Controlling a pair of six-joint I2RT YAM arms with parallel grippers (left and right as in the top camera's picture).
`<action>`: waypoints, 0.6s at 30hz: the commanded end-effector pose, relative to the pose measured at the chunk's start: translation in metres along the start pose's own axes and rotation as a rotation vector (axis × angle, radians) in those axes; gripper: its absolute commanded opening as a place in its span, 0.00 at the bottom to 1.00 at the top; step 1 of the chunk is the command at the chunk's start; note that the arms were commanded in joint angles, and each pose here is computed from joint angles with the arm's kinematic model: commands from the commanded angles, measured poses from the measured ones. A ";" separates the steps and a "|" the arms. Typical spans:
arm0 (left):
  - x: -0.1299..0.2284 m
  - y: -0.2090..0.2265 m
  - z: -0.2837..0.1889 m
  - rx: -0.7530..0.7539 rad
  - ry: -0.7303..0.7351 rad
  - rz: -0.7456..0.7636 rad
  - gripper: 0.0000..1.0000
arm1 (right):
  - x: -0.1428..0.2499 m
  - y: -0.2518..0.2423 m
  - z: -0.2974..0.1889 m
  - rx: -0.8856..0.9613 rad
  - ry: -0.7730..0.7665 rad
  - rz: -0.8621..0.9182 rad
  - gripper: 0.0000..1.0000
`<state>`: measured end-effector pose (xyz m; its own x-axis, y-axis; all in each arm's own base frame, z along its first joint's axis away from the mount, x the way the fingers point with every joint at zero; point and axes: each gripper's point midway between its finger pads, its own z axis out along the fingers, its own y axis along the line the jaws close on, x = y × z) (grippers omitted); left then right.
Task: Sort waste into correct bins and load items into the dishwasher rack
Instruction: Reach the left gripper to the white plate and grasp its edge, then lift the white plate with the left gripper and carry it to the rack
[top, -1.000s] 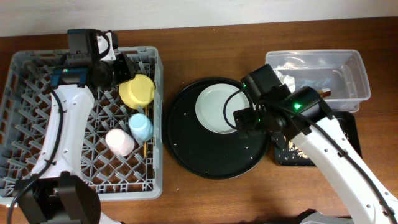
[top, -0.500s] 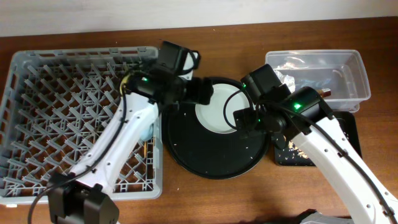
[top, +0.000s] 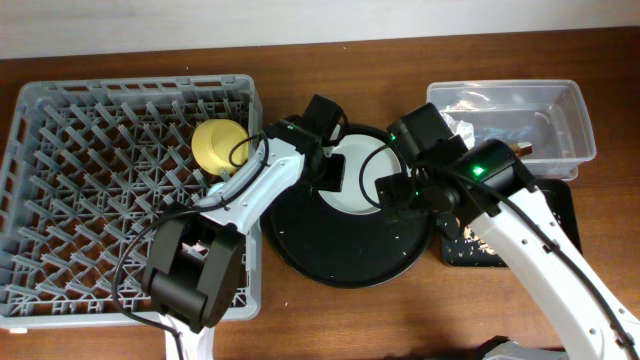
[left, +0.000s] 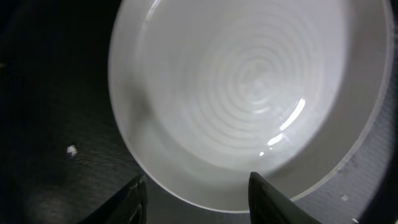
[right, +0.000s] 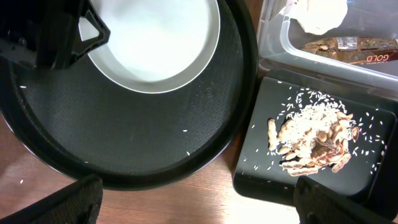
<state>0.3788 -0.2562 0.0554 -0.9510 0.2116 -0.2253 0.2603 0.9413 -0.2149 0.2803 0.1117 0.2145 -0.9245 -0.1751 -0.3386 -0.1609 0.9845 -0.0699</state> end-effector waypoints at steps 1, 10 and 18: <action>-0.004 0.013 0.003 -0.062 -0.015 -0.035 0.50 | 0.001 -0.002 0.001 0.004 0.003 0.008 0.99; 0.009 0.034 0.037 -0.158 0.037 -0.068 0.50 | 0.001 -0.002 0.001 0.004 0.003 0.008 0.99; 0.020 0.035 0.049 -0.152 0.049 -0.062 0.45 | 0.001 -0.002 0.001 0.004 0.003 0.008 0.99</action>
<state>0.3850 -0.2355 0.0097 -0.9674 0.1638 -0.1931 0.1843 0.9785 -0.0928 0.2803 0.1117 0.2145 -0.9245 -0.1751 -0.3386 -0.1609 0.9845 -0.0699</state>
